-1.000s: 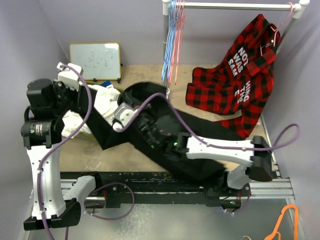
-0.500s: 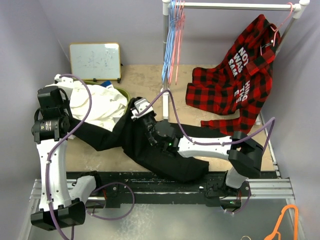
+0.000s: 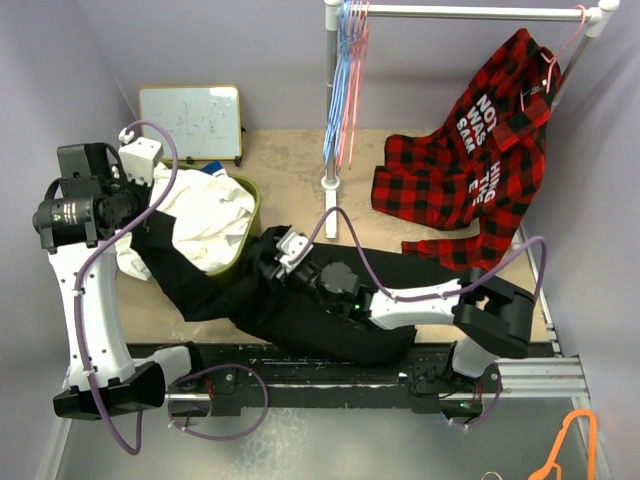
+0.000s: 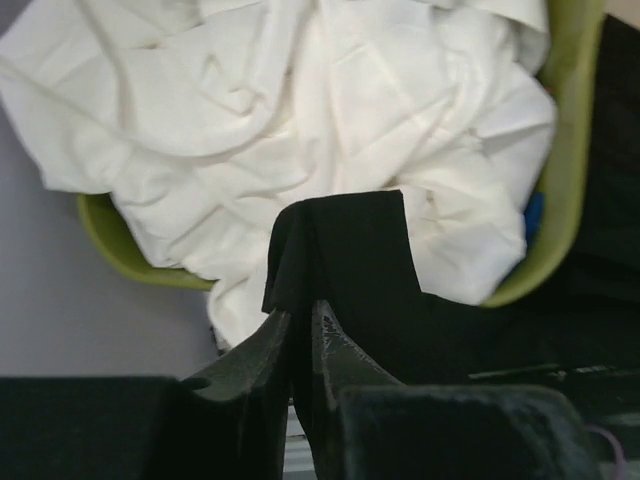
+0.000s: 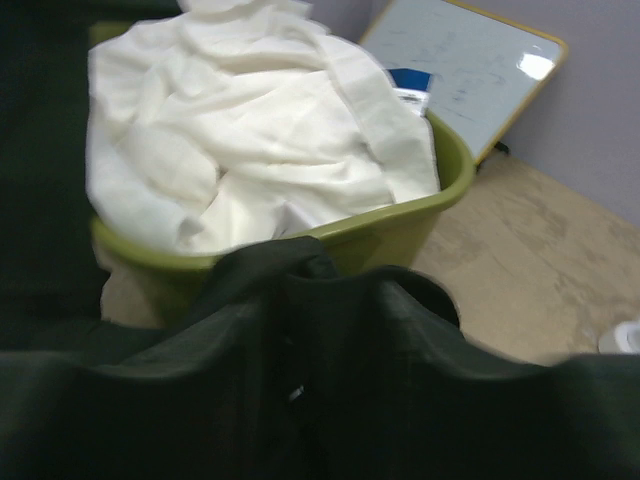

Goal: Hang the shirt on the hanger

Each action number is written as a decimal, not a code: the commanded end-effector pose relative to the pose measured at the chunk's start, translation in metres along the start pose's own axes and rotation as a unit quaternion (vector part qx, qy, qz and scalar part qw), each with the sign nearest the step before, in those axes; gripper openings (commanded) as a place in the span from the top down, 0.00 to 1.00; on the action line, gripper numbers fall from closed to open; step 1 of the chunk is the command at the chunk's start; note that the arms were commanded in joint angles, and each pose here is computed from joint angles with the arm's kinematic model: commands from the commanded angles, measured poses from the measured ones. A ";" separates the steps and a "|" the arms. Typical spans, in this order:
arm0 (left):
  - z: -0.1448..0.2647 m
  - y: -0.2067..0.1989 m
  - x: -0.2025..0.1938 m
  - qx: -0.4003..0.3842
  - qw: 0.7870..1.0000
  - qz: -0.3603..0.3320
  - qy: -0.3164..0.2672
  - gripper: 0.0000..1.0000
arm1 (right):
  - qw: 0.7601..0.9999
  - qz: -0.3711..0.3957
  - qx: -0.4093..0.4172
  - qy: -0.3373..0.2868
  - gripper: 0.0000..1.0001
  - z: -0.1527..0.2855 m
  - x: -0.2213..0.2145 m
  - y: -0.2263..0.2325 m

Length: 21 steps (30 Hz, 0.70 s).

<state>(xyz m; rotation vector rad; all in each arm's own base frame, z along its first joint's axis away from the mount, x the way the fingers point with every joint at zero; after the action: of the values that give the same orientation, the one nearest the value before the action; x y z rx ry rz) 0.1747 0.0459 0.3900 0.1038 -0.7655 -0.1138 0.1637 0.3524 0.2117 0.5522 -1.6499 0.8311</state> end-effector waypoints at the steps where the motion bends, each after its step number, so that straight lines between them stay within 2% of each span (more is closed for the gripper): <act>1: 0.023 -0.025 -0.005 -0.158 0.987 -0.010 0.021 0.76 | 0.983 -0.071 0.137 -0.096 0.00 0.027 0.037 0.009; 2: 0.025 -0.027 -0.006 -0.173 0.985 -0.012 0.024 0.68 | 0.981 -0.083 0.149 -0.097 0.00 0.032 0.036 0.007; 5: 0.023 -0.030 -0.014 -0.190 0.981 -0.026 0.028 0.31 | 0.977 -0.122 0.142 -0.104 0.00 0.045 0.038 -0.015; 6: 0.019 -0.031 -0.016 -0.195 0.980 -0.030 0.035 0.25 | 0.978 -0.132 0.125 -0.100 0.00 0.045 0.034 -0.027; 8: 0.015 -0.034 -0.019 -0.205 0.977 -0.036 0.045 0.20 | 0.978 -0.165 0.085 -0.093 0.00 0.045 0.027 -0.056; 11: 0.018 -0.041 -0.012 -0.225 0.973 -0.050 0.032 0.10 | 0.972 -0.219 0.033 -0.084 0.00 0.042 0.005 -0.100; 14: 0.023 -0.048 -0.004 -0.233 0.970 -0.069 0.022 0.00 | 0.974 -0.214 0.014 -0.072 0.00 0.033 -0.010 -0.116; 18: 0.024 -0.063 -0.002 -0.252 0.962 -0.098 0.029 0.01 | 0.972 -0.233 -0.018 -0.033 0.00 0.013 -0.027 -0.127; 21: 0.020 -0.074 -0.007 -0.288 0.950 -0.118 0.039 0.01 | 0.972 -0.236 -0.011 0.014 0.00 0.003 -0.048 -0.124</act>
<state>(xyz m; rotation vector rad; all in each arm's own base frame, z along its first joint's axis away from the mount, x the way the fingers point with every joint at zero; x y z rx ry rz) 0.1548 -0.0156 0.3897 -0.2955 -0.6130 -0.4912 0.2519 0.2548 0.1840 0.8200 -1.4306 0.4748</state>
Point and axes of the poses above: each gripper's point midway between its finger pads, its own z axis back along the fingers, its own y axis along the line the jaws close on, x = y × z, the point moved 10 cm from there along z, back along the fingers, and after that the axes turned 7 degrees about z, right-handed, at the moved point
